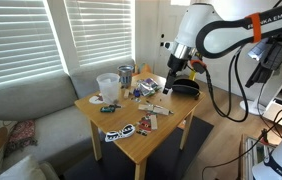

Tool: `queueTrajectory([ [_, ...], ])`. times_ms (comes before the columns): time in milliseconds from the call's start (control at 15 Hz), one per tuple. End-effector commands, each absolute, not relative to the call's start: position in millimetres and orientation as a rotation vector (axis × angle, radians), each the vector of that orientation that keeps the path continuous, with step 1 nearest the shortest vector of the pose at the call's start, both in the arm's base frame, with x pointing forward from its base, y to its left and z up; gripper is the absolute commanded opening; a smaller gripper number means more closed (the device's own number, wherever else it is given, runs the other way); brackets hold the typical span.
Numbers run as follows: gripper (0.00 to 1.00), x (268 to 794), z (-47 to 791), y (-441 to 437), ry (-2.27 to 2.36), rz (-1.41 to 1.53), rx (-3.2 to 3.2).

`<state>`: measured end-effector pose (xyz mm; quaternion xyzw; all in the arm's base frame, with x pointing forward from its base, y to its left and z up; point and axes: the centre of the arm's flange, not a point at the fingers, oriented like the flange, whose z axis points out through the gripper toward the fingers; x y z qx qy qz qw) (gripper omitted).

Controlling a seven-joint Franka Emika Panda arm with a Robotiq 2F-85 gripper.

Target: Put one wooden block in the clear cup

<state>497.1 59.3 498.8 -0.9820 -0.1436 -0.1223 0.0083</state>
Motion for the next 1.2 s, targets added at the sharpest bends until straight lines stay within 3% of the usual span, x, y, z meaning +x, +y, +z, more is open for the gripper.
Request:
queueTrajectory([
  [0,1.0,498.9,496.8,58.2,-0.463,-0.386,-3.058],
  [200,1.0,499.6,497.1,54.5,-0.475,-0.39,-3.052],
  [600,1.0,568.0,477.6,110.6,-0.556,-0.515,-3.062],
  [1133,1.0,612.2,424.6,143.0,-0.653,-0.349,-3.003],
])
